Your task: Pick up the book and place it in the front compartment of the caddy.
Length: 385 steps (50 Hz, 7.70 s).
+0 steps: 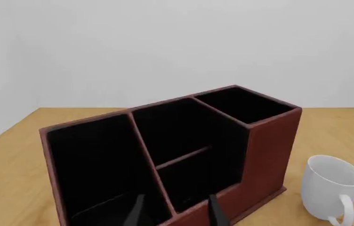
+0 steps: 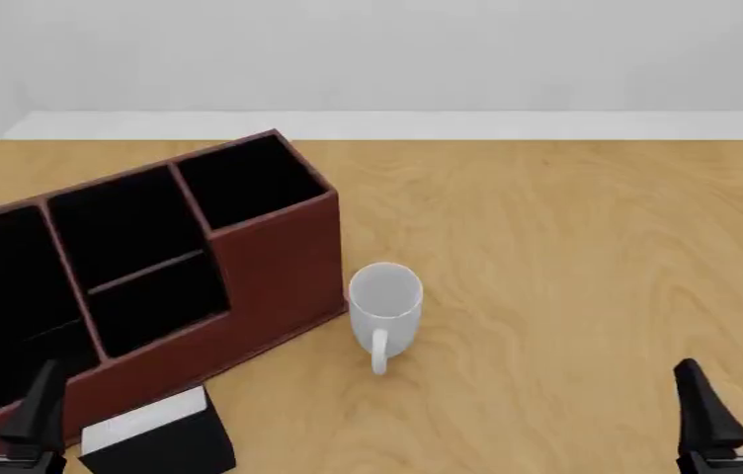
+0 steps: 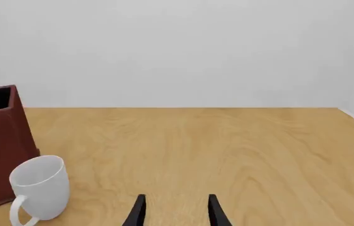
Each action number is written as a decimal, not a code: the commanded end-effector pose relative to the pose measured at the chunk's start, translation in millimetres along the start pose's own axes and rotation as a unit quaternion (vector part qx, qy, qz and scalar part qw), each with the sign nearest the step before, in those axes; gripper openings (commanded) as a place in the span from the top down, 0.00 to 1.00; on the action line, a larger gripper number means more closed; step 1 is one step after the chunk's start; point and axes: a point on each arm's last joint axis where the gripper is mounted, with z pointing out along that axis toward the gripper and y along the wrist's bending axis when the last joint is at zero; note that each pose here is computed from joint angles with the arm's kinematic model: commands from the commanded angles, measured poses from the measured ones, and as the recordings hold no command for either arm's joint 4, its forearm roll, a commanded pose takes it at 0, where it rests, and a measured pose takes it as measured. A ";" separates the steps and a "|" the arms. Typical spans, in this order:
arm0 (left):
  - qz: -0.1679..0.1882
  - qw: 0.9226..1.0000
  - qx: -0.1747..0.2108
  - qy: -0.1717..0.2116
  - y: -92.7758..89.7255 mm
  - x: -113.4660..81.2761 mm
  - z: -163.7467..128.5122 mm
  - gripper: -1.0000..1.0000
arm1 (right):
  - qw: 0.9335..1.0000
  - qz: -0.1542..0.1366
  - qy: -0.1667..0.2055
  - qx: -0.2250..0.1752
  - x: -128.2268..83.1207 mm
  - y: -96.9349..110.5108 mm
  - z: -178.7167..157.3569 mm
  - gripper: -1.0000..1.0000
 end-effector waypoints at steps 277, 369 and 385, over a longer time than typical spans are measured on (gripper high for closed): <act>0.406 0.732 0.408 0.364 -89.6 -166.6 100.0 1.00 | 0.999 -0.031 -0.015 -0.029 -6.7 4.3 17.4 0.00; 0.455 0.733 0.308 0.401 -38.3 -183.8 206.6 1.00 | 0.999 -0.022 -0.020 -0.025 -7.9 3.6 12.8 0.00; 0.441 0.736 0.296 0.419 -32.4 -167.8 231.6 1.00 | 0.999 -0.025 -0.020 -0.025 -7.5 3.5 11.7 0.00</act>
